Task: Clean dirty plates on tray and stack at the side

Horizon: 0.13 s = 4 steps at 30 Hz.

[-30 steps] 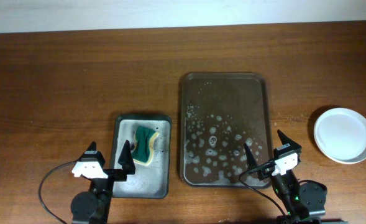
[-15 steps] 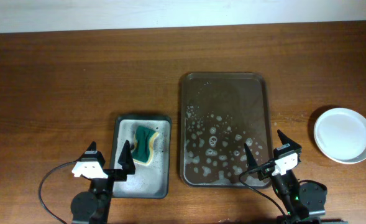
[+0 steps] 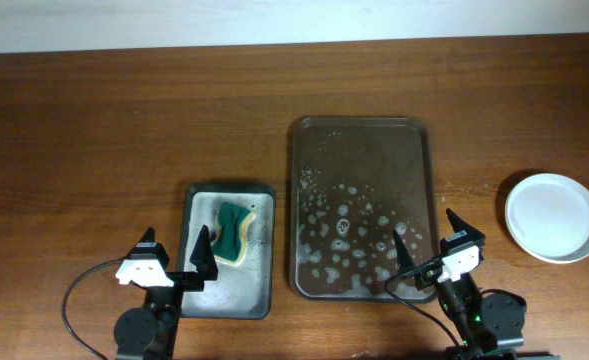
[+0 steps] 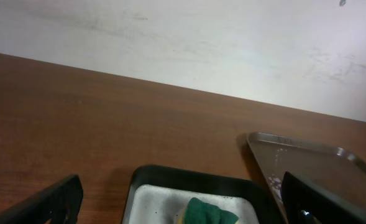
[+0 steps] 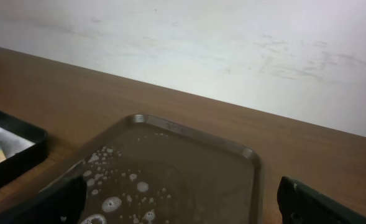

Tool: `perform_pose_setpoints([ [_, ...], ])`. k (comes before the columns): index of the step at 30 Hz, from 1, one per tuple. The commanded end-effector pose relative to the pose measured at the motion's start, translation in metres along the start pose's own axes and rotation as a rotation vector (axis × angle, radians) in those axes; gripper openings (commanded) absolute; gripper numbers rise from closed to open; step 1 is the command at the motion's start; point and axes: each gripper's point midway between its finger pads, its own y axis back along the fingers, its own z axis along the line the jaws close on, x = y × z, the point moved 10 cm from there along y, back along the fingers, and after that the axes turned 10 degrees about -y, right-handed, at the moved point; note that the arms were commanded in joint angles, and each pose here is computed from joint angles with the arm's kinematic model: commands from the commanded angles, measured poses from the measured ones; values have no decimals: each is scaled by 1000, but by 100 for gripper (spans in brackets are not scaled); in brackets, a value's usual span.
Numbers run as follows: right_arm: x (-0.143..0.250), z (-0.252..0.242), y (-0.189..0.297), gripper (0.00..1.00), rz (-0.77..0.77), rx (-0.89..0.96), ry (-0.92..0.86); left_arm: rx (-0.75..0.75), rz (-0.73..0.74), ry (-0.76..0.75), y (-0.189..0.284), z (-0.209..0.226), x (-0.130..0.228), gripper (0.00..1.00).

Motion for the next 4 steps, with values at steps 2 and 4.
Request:
perform_pose_setpoints([
  [2,3,0,0,99,2,2,-12,-16,4,-19,0,2,1,100],
  [4,3,0,0,99,2,2,-12,-16,4,-19,0,2,1,100],
])
